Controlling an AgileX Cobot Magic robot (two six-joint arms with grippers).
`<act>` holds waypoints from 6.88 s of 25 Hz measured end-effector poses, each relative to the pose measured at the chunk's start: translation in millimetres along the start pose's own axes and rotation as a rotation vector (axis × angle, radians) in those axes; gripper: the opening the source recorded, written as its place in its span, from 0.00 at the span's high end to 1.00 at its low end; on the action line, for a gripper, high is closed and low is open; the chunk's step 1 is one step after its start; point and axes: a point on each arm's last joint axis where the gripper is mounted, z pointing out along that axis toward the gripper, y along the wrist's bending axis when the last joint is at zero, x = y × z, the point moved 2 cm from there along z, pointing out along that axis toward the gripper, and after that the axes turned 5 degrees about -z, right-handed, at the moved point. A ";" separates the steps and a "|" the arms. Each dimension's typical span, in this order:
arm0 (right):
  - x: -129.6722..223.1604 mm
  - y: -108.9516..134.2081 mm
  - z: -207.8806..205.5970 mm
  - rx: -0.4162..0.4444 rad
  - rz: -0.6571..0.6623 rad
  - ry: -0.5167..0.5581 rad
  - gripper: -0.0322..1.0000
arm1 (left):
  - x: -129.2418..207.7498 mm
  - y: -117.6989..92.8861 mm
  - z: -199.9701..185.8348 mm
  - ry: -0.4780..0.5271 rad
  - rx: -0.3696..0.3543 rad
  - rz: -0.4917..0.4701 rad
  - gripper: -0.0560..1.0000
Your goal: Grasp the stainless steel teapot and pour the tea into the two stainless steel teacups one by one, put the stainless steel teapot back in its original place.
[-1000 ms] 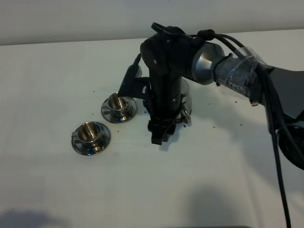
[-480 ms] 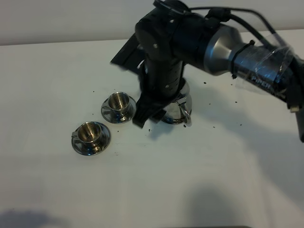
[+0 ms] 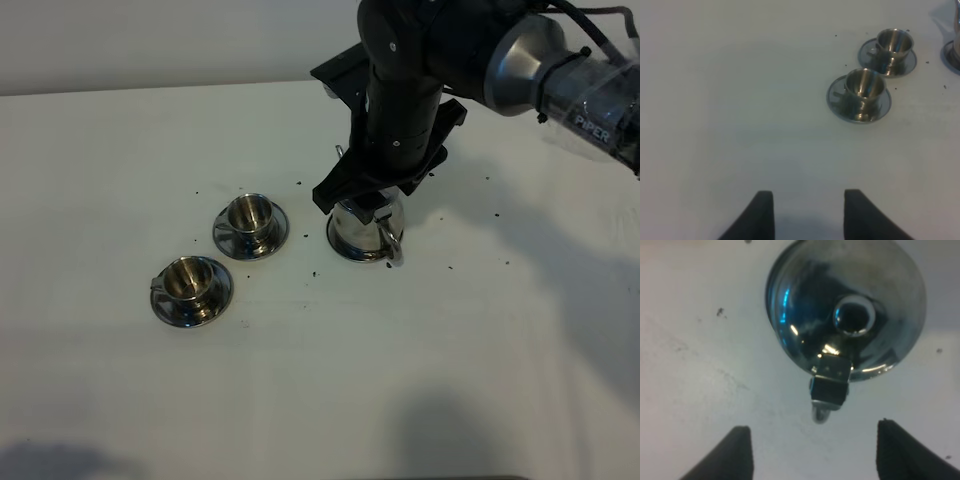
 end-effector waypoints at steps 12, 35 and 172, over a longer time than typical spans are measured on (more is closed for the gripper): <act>0.9 3.0 33.9 -0.029 0.068 0.072 0.47 | 0.0 0.0 0.0 0.000 0.000 0.000 0.60; 0.3 -13.7 81.5 0.002 0.124 0.107 0.47 | 0.0 0.0 0.0 0.000 0.000 0.001 0.60; -50.9 37.5 59.1 0.995 -1.359 0.330 0.79 | 0.0 0.0 0.0 0.000 0.000 0.001 0.60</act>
